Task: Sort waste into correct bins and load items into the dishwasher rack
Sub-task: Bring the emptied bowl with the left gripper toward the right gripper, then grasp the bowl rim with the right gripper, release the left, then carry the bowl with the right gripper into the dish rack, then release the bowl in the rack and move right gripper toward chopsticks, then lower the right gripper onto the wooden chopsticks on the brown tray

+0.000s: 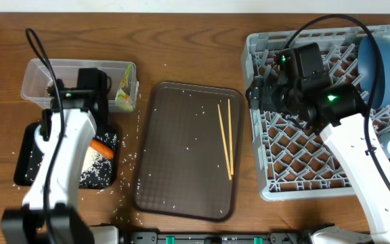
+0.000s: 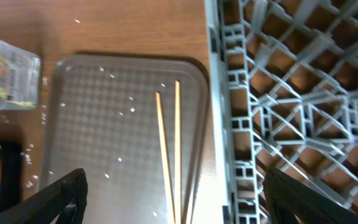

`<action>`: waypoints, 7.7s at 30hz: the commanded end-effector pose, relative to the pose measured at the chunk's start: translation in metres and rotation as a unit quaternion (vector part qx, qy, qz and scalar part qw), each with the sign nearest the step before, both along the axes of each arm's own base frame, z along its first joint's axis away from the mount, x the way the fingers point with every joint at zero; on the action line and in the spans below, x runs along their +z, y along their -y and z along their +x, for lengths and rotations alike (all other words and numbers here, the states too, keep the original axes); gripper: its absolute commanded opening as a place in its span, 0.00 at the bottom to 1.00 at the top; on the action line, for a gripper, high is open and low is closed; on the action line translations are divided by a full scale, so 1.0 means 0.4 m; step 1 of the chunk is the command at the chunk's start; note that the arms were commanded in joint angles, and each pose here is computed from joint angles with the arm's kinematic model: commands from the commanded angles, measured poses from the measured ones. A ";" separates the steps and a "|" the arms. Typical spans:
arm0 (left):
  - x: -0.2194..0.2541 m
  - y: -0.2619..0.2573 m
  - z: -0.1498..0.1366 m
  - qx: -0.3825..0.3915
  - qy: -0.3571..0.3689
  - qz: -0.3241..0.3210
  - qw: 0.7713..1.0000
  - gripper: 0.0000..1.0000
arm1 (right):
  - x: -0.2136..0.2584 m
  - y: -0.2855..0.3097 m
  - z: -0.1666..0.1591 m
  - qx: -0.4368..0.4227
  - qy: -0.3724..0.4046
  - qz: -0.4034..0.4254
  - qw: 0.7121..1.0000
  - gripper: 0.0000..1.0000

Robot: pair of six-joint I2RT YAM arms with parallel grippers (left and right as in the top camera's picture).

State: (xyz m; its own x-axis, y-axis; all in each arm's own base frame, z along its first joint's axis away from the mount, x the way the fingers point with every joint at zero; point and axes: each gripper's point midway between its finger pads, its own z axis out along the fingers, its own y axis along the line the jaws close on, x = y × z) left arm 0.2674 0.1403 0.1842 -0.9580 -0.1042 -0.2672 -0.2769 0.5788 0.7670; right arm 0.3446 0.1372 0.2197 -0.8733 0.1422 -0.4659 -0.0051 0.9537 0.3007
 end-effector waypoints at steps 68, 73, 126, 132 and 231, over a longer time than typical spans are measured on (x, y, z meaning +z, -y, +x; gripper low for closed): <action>0.373 0.764 -0.010 -0.457 0.274 -0.438 0.724 0.53 | 0.087 -0.075 -0.044 0.006 0.115 -0.116 0.987 0.01; 0.382 0.754 -0.014 -0.485 0.270 -0.409 0.724 0.64 | 0.099 0.132 -0.044 -0.125 0.106 -0.214 0.963 0.01; 0.328 0.626 -0.041 -0.460 0.227 -0.309 0.801 0.98 | -0.108 0.329 0.131 -0.104 0.020 -0.681 0.725 0.01; 0.324 0.625 -0.042 -0.459 0.224 -0.308 0.802 0.98 | -0.180 0.270 0.119 -0.015 -0.022 -0.657 0.754 0.07; 0.397 0.277 -0.214 -0.178 0.427 -0.269 0.845 0.98 | -0.498 -0.152 -0.115 0.025 -0.266 -0.152 0.952 0.43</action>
